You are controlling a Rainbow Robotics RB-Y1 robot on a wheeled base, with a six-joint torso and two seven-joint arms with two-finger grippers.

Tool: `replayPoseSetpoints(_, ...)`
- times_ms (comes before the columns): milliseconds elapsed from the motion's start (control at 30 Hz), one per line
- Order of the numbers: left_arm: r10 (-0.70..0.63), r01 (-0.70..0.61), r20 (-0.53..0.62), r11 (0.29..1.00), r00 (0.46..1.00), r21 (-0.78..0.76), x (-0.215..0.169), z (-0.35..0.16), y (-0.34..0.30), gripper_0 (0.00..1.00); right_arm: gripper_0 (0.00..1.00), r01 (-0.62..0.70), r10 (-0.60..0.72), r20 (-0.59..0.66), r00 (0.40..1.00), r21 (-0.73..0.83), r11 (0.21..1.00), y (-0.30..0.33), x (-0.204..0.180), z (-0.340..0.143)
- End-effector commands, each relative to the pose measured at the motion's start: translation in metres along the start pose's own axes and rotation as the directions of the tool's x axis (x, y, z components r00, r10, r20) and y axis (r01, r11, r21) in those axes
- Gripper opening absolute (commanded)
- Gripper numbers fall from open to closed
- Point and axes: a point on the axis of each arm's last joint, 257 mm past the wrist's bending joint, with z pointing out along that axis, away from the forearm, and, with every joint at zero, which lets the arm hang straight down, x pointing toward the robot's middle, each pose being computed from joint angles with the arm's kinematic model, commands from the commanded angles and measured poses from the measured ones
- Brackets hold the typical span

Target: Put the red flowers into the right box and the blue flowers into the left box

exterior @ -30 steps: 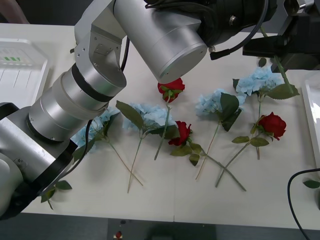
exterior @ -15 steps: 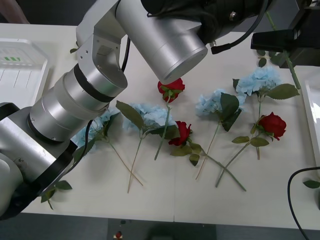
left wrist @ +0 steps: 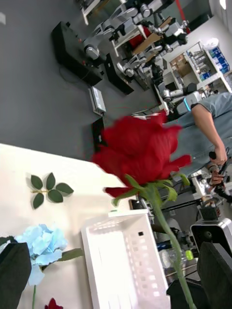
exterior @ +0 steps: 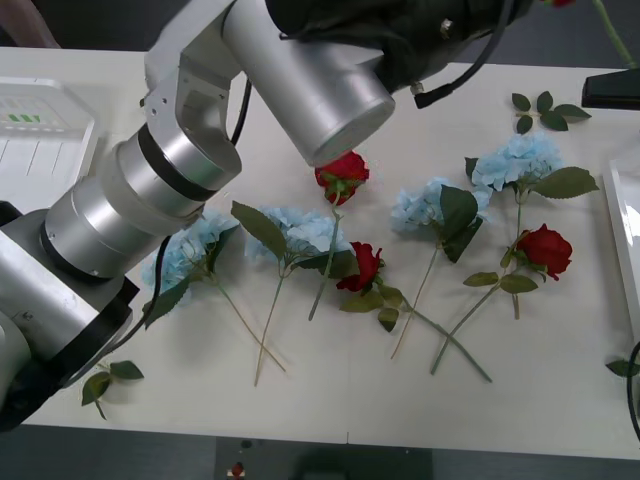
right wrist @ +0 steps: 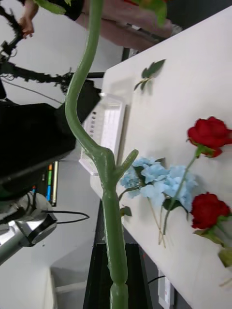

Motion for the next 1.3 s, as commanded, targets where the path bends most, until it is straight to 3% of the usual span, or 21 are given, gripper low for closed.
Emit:
replayPoseSetpoints(33, 0.012, -0.013, 0.036, 1.0, 0.999, 0.016, -0.051, -0.021, 0.006, 1.0, 0.0, 0.026, -0.03, 0.029, 0.999, 0.134, 0.991, -0.015, -0.012, -0.031)
replayPoseSetpoints(200, -0.049, 0.049, 0.008, 0.999, 0.999, 0.012, -0.073, -0.057, 0.046, 1.0, 0.0, 0.023, -0.034, 0.036, 0.999, 0.268, 0.963, -0.046, -0.009, -0.055)
replayPoseSetpoints(300, -0.047, 0.047, -0.036, 0.999, 0.998, 0.005, -0.067, -0.084, 0.072, 1.0, 0.0, 0.017, -0.034, 0.042, 0.999, 0.354, 0.935, -0.067, -0.008, -0.071)
replayPoseSetpoints(533, -0.027, -0.005, -0.265, 0.993, 0.964, -0.12, 0.002, -0.157, 0.118, 1.0, 0.0, 0.068, -0.093, 0.014, 0.996, 0.579, 0.812, -0.131, -0.001, -0.114)
replayPoseSetpoints(800, -0.211, 0.057, -0.401, 0.931, 0.891, -0.362, 0.058, -0.259, 0.158, 1.0, 0.0, 0.053, -0.082, -0.002, 0.997, 0.78, 0.624, -0.188, 0.004, -0.164)
replayPoseSetpoints(1300, -0.459, 0.17, -0.387, 0.791, 0.8, -0.587, 0.14, -0.33, 0.224, 1.0, 0.0, -0.044, -0.07, 0.067, 0.995, 0.956, 0.29, -0.265, 0.029, -0.256)
